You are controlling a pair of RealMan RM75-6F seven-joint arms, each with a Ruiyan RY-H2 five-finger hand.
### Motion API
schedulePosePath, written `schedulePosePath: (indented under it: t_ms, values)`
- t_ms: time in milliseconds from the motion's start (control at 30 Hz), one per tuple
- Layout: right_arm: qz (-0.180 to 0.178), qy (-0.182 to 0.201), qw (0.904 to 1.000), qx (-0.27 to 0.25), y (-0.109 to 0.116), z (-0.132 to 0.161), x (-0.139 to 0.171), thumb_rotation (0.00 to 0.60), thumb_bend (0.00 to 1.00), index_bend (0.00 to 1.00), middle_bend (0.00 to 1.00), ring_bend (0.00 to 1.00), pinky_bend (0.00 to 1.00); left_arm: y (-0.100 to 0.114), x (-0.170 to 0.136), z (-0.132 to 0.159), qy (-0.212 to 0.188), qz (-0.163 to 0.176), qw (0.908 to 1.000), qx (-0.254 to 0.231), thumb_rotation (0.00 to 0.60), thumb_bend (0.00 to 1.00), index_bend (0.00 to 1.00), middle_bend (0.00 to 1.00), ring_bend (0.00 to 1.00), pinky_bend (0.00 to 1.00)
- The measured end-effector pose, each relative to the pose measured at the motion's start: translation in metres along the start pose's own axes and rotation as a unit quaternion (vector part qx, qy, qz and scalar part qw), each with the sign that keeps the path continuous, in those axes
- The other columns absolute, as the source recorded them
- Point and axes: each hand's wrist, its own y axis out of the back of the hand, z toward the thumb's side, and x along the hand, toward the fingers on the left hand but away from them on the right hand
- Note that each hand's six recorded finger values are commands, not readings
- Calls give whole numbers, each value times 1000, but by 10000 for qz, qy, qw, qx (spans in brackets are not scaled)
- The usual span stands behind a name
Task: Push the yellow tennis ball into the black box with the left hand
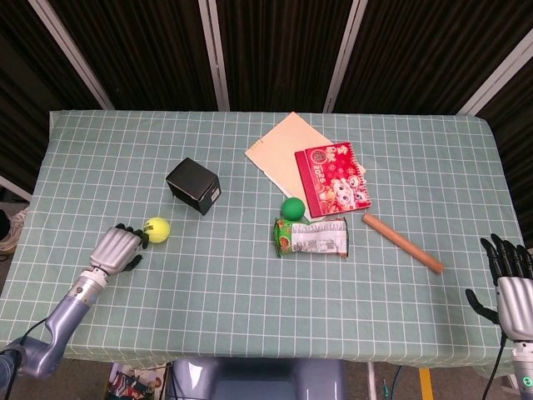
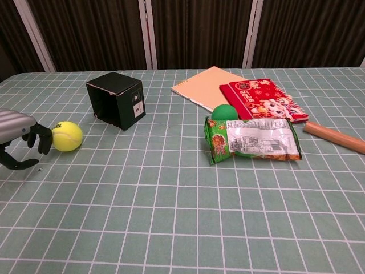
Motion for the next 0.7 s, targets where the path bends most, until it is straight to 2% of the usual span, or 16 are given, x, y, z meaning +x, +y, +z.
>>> schedulePosePath:
  t_ms: [267,433,700]
  values:
    - [24,3,10000,-29,0,0,-1,600,321,0,0,0,0,4,16,8,-83,141,9999,-43,600,336,401,354,315,259]
    - [26,13,10000,-41,1,0,-1,600,321,0,0,0,0,4,26,10,-101,113,9999,-28,600,336,364,304,246,213]
    - [45,14,10000,-54,0,-1,-1,600,320,0,0,0,0,5,38,15,-155,93,9997,-146,600,319,282,232,169,205]
